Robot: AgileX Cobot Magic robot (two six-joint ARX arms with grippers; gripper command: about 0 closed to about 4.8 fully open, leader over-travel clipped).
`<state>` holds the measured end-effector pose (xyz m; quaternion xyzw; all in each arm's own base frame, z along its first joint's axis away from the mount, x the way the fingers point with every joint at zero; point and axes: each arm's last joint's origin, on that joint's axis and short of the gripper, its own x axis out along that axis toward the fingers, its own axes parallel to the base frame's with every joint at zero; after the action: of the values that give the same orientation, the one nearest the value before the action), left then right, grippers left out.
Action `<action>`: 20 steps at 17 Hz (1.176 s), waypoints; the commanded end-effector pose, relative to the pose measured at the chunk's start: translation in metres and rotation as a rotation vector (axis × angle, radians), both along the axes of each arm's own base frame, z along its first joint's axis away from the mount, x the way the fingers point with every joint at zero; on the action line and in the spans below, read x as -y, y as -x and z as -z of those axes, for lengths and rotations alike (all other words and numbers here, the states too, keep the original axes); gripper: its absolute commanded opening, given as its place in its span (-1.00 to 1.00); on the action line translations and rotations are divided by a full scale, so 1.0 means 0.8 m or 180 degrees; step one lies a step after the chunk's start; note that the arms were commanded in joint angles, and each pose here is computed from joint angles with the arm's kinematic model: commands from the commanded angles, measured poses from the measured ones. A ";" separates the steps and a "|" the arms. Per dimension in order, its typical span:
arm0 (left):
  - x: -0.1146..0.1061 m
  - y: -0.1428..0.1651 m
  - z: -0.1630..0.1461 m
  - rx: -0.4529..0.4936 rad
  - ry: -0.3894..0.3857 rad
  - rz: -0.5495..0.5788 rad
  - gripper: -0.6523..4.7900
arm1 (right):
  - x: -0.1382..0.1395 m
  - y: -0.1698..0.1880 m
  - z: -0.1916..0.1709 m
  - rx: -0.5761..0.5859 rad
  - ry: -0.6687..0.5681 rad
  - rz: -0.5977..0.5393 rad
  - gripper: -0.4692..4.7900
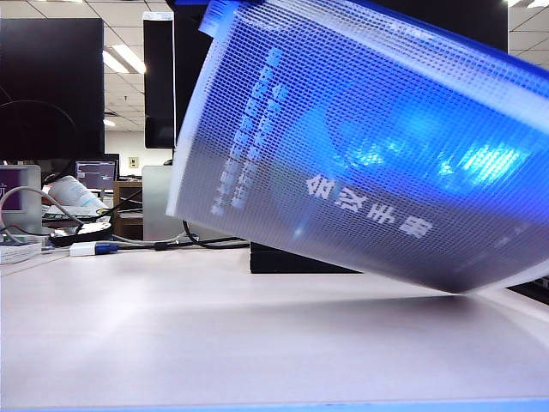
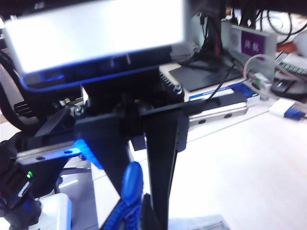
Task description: Pick up the transparent plastic file bag with a blue zipper and close its zipper.
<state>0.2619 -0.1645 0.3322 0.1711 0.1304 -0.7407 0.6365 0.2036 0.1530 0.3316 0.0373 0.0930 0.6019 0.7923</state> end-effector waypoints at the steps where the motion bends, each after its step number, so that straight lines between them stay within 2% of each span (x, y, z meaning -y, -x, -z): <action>1: -0.003 0.005 0.004 -0.0097 -0.0101 0.0014 -0.78 | 0.004 0.000 0.011 -0.0057 0.0360 0.0390 -0.82; 2: -0.004 0.004 0.005 -0.0072 -0.0198 -0.0049 -0.78 | 0.006 0.000 0.017 -0.0156 0.0472 0.0499 -0.82; 5: -0.005 0.004 0.005 -0.0041 -0.0256 -0.0095 -0.78 | 0.008 0.001 0.020 -0.0231 0.0586 0.0655 -0.82; 7: -0.012 -0.001 0.006 -0.0048 -0.0276 -0.0176 -0.78 | 0.015 0.005 0.015 -0.0154 0.0652 0.0957 -0.82; 9: -0.012 0.000 0.006 -0.0074 -0.0287 -0.0167 -0.78 | 0.014 0.005 0.006 0.0002 0.0497 0.0922 -0.25; 13: -0.009 0.004 0.007 -0.0118 -0.0302 -0.0129 -0.78 | 0.014 0.005 0.003 0.0064 0.0436 0.0919 -0.22; 14: -0.009 0.004 0.007 -0.0133 -0.0313 -0.0126 -0.78 | 0.014 0.005 0.003 0.0060 0.0429 0.0875 -0.22; 15: -0.015 0.012 0.014 -0.0160 -0.0570 -0.0079 -0.78 | 0.013 0.010 0.008 -0.0088 0.0465 0.0571 -0.13; 20: -0.024 0.027 0.020 -0.0212 -0.0869 0.0150 -0.78 | 0.016 0.018 0.025 -0.0386 0.0764 0.0250 -0.13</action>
<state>0.2452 -0.1477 0.3143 0.2256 0.2469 -0.7284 0.5979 0.1912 0.1410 0.3114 -0.0171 0.2063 0.5384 0.8169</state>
